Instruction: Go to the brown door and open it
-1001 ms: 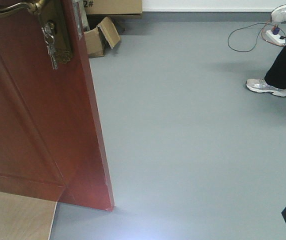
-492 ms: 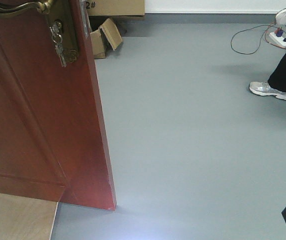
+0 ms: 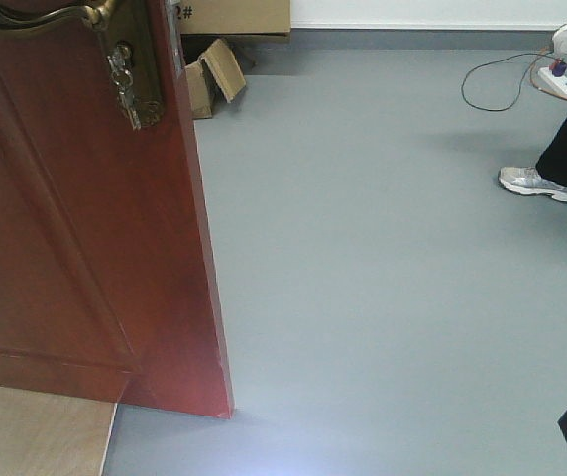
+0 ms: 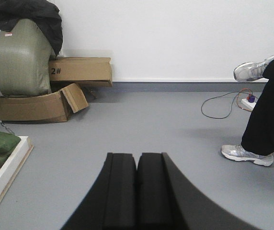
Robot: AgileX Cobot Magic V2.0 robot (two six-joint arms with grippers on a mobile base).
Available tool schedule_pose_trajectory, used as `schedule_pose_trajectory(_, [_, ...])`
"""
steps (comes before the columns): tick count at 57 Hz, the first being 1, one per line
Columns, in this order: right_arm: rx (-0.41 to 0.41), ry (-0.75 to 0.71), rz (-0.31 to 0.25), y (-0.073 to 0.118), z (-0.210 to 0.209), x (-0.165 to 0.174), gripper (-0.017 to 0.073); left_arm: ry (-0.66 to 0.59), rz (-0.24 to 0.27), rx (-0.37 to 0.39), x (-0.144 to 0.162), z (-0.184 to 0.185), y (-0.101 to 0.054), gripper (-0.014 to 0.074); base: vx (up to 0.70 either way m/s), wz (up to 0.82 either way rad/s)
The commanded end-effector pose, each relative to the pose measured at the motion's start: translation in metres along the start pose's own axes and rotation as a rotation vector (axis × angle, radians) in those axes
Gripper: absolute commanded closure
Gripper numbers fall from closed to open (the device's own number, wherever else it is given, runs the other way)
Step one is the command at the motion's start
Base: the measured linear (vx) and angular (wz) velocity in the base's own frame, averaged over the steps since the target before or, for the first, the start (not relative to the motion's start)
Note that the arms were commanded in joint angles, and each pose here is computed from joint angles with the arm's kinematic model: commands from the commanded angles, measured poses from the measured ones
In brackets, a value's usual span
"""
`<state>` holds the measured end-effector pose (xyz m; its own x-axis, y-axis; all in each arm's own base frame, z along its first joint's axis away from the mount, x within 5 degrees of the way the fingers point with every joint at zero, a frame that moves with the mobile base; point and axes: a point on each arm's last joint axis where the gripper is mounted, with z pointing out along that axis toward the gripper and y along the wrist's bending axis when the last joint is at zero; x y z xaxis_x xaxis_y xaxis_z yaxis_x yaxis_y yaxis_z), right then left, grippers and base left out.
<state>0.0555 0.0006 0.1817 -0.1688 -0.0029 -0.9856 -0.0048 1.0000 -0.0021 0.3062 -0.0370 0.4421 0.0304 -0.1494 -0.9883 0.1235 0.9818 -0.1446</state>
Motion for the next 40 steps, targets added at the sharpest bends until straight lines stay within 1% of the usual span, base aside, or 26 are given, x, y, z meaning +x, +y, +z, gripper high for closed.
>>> schedule_pose_trajectory(1, [0.003, -0.087, -0.009, -0.0003, -0.0006, -0.0062, 0.0559, -0.139, -0.011, 0.003, -0.0273, -0.0115, -0.0037, 0.0600, 0.04, 0.01])
schedule_pose_trajectory(40, [0.003, -0.087, -0.009, -0.0003, -0.0006, -0.0062, 0.0559, -0.139, -0.011, 0.003, -0.0273, -0.0115, -0.0037, 0.0600, 0.04, 0.02])
